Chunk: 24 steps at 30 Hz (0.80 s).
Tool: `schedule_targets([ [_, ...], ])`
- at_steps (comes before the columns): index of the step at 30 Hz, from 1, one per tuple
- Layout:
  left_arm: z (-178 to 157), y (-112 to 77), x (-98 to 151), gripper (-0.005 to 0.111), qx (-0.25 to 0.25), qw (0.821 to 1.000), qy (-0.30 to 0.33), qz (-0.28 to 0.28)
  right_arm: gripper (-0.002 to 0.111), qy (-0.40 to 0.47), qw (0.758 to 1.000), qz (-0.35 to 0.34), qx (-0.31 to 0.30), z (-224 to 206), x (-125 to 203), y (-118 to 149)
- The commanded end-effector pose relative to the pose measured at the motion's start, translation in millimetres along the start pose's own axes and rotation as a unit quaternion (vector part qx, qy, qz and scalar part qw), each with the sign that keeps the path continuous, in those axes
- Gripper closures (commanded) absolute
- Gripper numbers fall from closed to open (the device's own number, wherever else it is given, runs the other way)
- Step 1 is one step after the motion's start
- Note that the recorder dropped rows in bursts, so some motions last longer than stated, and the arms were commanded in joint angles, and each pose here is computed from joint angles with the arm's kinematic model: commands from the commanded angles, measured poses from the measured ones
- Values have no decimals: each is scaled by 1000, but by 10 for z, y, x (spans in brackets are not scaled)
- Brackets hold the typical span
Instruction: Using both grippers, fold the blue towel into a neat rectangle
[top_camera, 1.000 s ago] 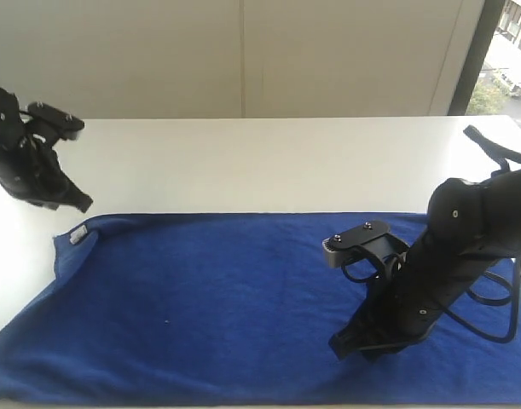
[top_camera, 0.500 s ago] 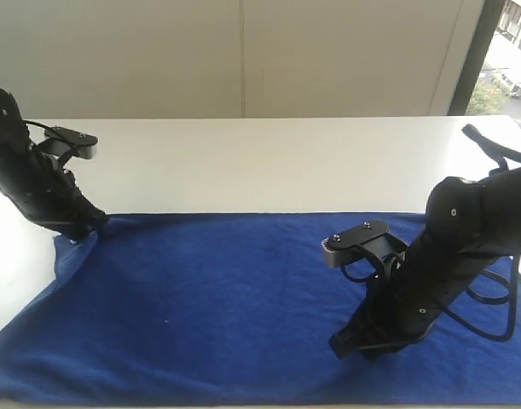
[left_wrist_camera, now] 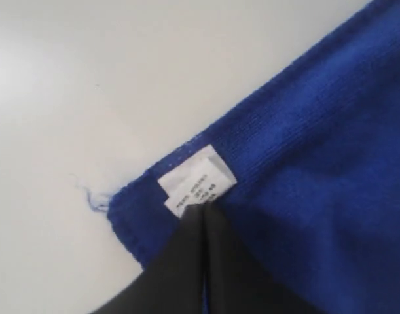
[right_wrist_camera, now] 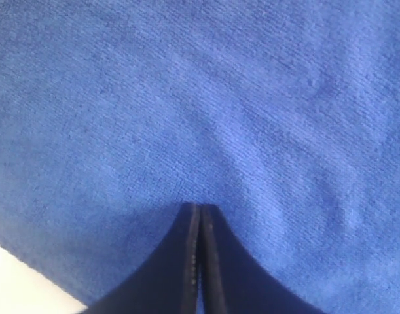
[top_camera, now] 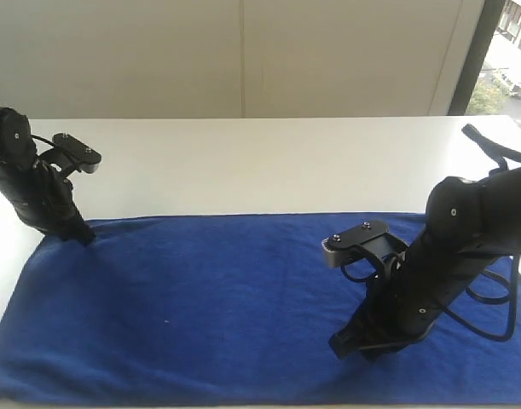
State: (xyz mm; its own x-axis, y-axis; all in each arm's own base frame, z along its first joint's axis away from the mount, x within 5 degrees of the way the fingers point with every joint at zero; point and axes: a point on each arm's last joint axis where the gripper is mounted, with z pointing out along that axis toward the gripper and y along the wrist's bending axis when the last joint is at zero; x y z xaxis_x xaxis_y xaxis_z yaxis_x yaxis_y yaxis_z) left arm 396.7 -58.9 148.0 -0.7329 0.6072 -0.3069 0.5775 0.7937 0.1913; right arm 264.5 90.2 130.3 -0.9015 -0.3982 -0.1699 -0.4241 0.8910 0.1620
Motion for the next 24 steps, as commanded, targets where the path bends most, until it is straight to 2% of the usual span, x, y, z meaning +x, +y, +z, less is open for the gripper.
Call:
schedule_targets([
  [1, 9, 39, -16, 107, -25, 999, -13, 18, 108, 34, 999, 1, -8, 132, 66, -3],
  [9, -1, 62, -43, 107, -38, 999, -27, 28, 108, 56, 998, 4, -12, 240, 90, -19],
  [12, -110, 69, -46, 107, -39, 999, -24, 27, 108, 59, 998, -3, -13, 205, 52, -18],
  [15, -388, 91, -64, 107, -47, 998, -33, 24, 108, 53, 998, -34, 1, 55, -49, -30],
  [19, -891, 89, -42, 107, -51, 997, -46, -24, 108, 5, 998, -48, 41, -275, -160, -45],
  [21, -1127, 35, 13, 107, -32, 998, -40, -46, 108, -29, 996, -53, 71, -475, -192, -55],
  [24, -1420, -153, 123, 107, 31, 996, -58, -60, 108, -76, 986, -56, 141, -759, -245, -119],
])
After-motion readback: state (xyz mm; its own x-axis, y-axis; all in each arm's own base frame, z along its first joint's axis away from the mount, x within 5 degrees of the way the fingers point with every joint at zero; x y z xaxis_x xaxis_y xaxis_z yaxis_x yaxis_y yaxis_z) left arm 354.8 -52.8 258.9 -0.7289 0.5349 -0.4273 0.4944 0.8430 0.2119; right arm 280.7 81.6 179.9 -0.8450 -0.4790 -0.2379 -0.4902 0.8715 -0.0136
